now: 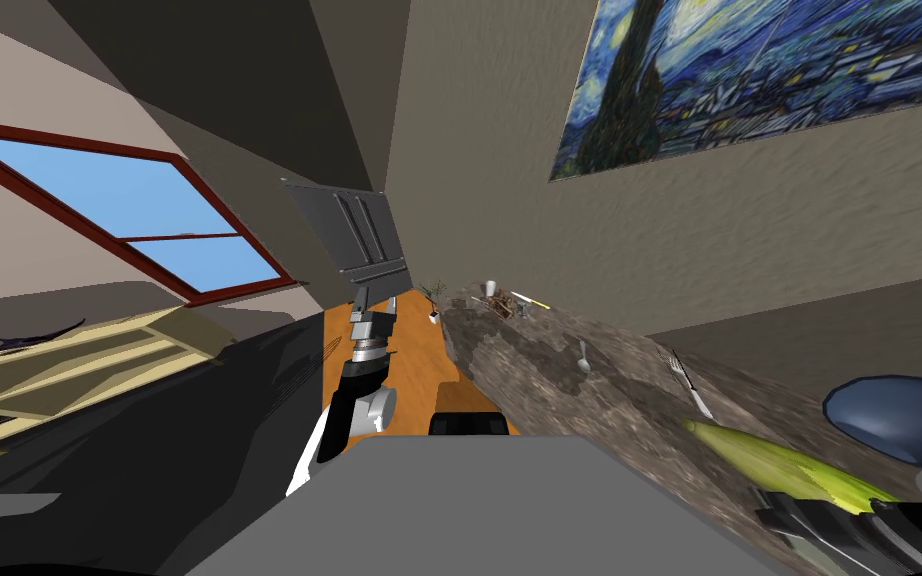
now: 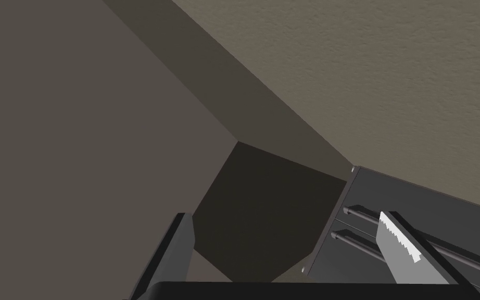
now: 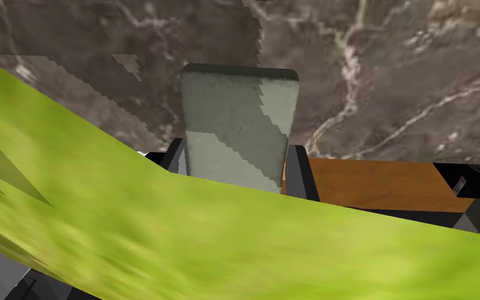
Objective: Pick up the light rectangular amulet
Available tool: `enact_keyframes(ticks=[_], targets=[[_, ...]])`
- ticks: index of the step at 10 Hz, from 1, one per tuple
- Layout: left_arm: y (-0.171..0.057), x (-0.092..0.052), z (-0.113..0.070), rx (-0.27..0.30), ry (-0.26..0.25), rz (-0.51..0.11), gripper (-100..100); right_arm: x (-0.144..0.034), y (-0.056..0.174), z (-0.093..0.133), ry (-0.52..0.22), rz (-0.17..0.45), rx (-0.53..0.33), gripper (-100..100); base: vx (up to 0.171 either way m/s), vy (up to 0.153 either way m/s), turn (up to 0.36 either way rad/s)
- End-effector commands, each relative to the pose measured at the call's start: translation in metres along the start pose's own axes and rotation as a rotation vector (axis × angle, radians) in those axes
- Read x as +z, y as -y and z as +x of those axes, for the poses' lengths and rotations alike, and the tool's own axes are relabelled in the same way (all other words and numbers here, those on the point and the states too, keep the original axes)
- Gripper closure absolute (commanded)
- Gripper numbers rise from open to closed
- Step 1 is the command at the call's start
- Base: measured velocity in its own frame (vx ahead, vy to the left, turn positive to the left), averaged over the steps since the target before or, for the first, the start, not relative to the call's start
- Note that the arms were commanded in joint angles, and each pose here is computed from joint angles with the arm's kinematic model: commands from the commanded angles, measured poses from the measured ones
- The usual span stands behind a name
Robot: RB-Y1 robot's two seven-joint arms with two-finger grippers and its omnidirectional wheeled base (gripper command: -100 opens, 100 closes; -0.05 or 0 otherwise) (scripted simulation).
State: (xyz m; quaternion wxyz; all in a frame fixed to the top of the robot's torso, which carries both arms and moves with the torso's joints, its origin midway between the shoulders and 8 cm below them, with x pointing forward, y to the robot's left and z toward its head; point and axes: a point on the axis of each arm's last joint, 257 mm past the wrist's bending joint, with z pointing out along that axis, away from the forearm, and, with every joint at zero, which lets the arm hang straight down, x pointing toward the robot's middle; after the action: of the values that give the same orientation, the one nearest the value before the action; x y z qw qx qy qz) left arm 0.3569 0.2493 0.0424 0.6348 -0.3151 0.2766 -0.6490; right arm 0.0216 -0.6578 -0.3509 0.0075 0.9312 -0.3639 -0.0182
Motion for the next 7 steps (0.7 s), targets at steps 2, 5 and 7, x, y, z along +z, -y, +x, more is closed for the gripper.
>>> enact_keyframes(ticks=[2, 5, 7], targets=[[0.000, 0.000, 0.000, 0.000, 0.000, 0.000, 0, -0.007, 0.015, 0.000, 0.002, -0.001, -0.004, 100, -0.024, -0.033, -0.017], [0.000, 0.000, 0.000, 0.000, 0.000, 0.000, 0, -0.014, 0.034, -0.002, 0.004, -0.002, -0.011, 100, -0.024, -0.044, -0.017], [0.000, 0.000, 0.000, 0.000, 0.000, 0.000, 0, -0.012, 0.031, -0.001, 0.004, -0.002, -0.010, 0, -0.006, -0.012, 0.002]])
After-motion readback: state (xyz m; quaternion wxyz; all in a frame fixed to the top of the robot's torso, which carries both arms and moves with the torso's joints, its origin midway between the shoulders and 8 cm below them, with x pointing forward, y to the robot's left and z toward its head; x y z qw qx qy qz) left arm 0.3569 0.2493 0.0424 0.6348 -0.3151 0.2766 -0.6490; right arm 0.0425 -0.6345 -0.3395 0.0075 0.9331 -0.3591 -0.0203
